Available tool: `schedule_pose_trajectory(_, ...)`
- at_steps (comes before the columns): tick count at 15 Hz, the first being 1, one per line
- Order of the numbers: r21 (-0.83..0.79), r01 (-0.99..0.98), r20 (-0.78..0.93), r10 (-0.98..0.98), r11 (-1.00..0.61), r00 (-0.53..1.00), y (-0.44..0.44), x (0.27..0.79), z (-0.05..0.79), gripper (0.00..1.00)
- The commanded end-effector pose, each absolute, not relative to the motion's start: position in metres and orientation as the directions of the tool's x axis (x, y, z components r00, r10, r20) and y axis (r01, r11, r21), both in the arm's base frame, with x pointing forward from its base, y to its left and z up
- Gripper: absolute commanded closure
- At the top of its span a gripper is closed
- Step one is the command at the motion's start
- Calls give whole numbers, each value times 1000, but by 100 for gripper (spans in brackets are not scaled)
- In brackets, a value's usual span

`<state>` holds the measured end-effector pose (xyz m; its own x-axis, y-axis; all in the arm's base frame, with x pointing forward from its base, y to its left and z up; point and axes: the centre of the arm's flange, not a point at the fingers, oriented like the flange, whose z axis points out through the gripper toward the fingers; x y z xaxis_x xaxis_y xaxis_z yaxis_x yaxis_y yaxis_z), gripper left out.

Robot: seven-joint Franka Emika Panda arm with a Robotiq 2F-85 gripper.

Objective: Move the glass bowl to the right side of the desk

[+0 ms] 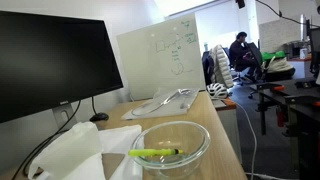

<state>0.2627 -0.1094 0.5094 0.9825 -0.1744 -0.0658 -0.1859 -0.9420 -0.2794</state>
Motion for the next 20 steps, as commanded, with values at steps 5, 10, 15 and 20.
schedule_pose_trajectory(5,-279,-186,-66,-174,-942,982,-109,263,509,0)
schedule_pose_trajectory(10,-214,-275,-9,-280,-937,960,-42,318,470,0)
schedule_pose_trajectory(15,-236,-342,35,-359,-910,933,66,383,390,0)
schedule_pose_trajectory(20,-228,-345,33,-362,-910,932,125,421,310,0)
